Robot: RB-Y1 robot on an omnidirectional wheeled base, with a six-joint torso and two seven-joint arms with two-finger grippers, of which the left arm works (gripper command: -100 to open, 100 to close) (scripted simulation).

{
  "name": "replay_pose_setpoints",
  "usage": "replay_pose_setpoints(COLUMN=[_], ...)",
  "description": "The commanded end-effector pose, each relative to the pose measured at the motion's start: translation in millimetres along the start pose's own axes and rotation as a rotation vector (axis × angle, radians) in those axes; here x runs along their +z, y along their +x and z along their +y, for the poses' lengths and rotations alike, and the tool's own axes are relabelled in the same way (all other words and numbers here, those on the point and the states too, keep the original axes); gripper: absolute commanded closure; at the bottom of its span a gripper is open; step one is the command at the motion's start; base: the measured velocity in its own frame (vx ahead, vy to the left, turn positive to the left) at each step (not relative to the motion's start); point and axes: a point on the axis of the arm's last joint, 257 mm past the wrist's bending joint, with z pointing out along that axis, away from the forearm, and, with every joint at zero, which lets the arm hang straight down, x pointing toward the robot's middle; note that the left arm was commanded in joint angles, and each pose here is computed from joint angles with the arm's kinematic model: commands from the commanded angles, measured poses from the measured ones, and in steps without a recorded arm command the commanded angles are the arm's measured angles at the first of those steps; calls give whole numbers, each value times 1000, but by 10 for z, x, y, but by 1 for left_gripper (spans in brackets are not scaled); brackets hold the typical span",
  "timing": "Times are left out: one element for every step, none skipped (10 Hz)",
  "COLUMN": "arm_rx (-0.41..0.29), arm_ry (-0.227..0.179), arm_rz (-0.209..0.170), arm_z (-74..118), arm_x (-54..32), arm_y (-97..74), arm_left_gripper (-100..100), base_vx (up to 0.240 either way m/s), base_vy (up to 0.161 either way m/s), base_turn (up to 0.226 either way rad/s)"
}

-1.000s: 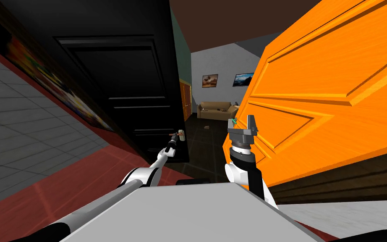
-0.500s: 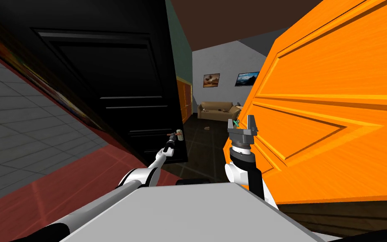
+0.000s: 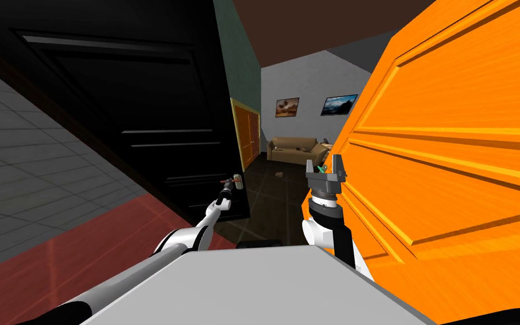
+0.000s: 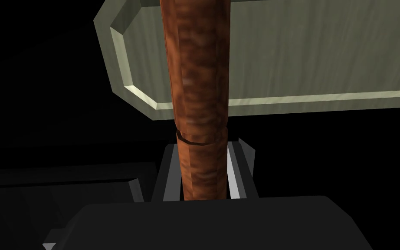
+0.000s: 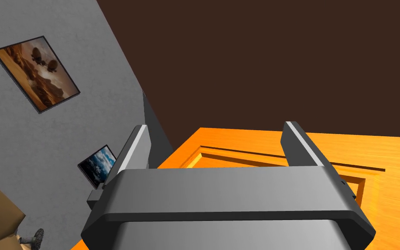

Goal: Push the door open

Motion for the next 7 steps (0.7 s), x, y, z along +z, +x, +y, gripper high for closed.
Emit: replay_pose_setpoints(arm_rx=[3, 2, 2, 1, 1, 1, 0], arm_ry=[11, 11, 11, 11, 11, 4, 6], arm_rz=[-25, -36, -36, -52, -61, -53, -70], arm_z=[-51, -52, -52, -53, -54, -12, -19], arm_x=[17, 13, 13, 6, 2, -20, -28], arm_y=[-151, -204, -204, -290, -337, -302, -406], arm_left_gripper=[100, 100, 100, 100, 100, 100, 100], base_vx=[156, 148, 94, 134, 150, 61, 117], base_vy=[-139, -135, -68, -56, -99, -45, -43], base_turn=[59, 65, 42, 28, 44, 35, 34])
